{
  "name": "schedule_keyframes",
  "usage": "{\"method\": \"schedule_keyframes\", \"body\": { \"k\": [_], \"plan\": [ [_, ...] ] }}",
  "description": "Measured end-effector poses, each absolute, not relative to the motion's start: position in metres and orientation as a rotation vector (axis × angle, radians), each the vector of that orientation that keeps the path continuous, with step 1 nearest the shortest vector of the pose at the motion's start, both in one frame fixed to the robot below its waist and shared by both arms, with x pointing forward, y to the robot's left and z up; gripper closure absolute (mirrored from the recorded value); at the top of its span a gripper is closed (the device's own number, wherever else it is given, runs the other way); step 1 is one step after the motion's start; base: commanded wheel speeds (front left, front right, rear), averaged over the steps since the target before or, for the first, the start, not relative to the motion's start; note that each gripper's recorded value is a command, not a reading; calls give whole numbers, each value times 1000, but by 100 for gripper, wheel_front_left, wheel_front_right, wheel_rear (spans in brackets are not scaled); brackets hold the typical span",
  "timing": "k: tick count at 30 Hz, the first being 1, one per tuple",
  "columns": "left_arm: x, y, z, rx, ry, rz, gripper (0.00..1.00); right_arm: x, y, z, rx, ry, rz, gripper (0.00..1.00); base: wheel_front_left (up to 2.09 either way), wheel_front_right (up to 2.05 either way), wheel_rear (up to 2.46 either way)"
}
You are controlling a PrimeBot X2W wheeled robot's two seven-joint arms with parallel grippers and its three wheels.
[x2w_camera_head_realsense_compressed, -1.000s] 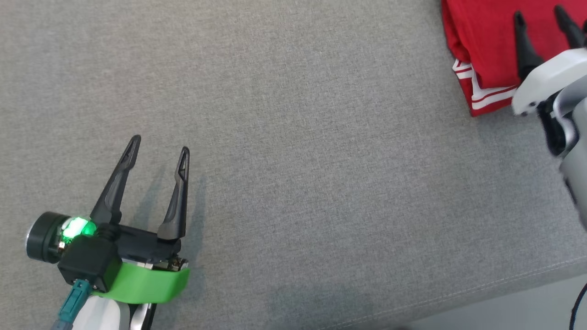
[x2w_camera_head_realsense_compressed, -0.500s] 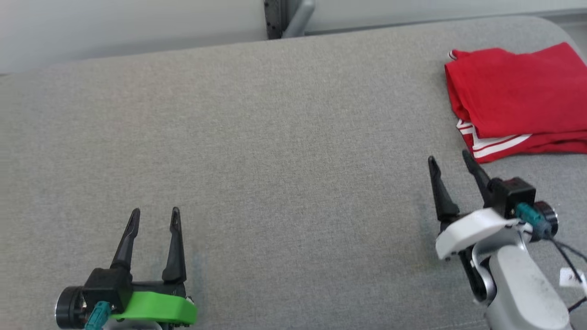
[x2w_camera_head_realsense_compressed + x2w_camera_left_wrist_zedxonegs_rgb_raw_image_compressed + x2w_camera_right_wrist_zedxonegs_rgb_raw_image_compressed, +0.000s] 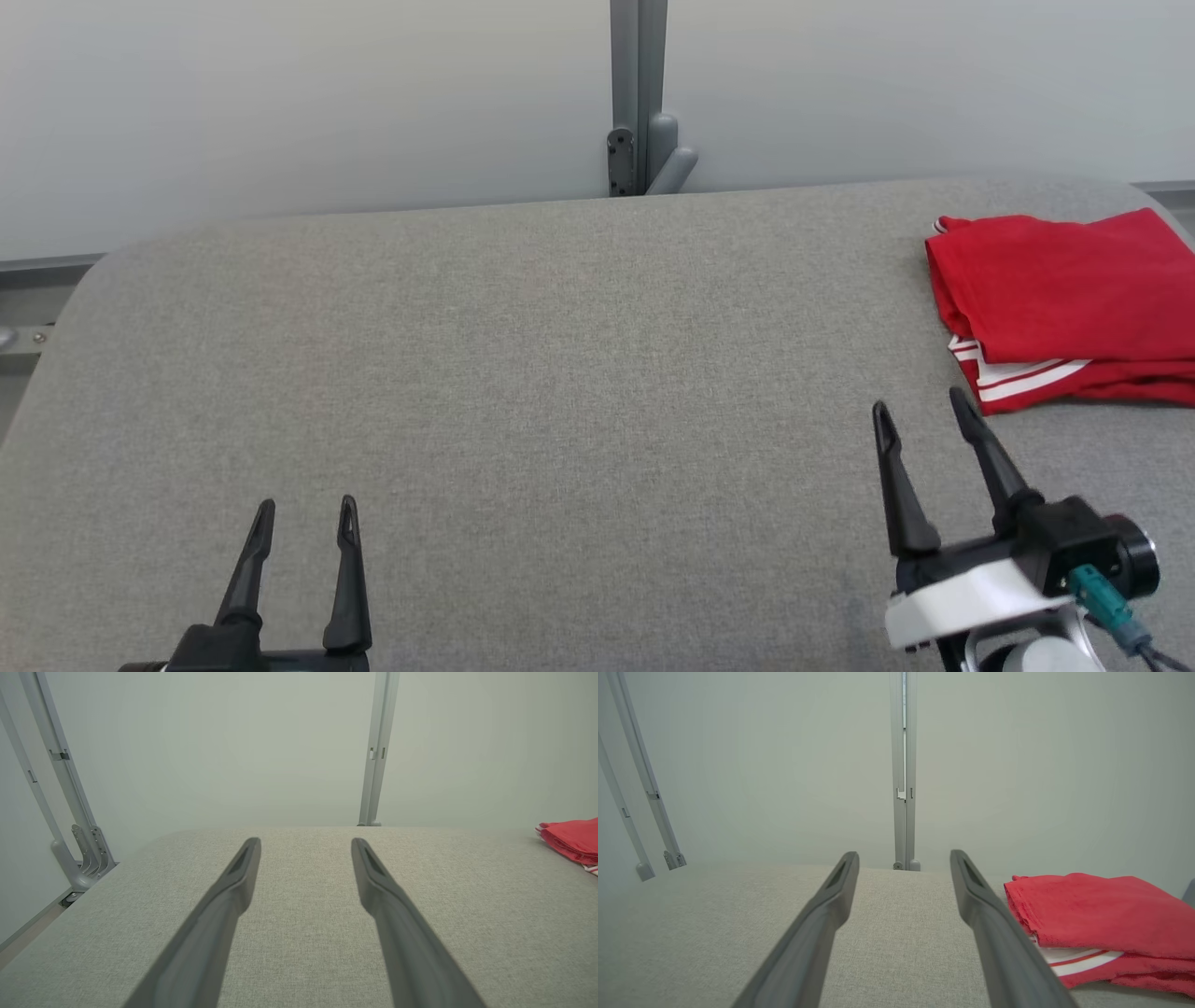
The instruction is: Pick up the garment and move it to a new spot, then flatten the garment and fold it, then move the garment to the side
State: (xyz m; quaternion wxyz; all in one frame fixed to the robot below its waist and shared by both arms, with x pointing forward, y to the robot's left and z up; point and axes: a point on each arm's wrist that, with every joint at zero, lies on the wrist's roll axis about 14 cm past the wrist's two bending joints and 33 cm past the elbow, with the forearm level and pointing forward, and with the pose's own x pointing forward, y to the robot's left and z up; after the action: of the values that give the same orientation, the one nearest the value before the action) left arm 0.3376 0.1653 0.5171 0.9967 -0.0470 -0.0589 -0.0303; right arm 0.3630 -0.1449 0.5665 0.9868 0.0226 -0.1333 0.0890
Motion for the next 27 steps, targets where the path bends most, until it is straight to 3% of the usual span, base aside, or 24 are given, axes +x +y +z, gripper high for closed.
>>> {"method": "schedule_keyframes", "body": {
  "k": [8,24,25,27],
  "plan": [
    [317,163,515,-85,-115,-65,0,332,-135,535,39,-176,203,0,0,0,0],
    [313,164,506,-100,-89,-55,0,325,-136,527,73,-152,198,0,0,0,0],
    [312,164,503,-100,-80,-55,100,325,-136,525,73,-145,198,100,0,0,0],
    [311,163,496,-101,-58,-54,100,324,-135,518,75,-122,198,100,0,0,0]
  ]
}}
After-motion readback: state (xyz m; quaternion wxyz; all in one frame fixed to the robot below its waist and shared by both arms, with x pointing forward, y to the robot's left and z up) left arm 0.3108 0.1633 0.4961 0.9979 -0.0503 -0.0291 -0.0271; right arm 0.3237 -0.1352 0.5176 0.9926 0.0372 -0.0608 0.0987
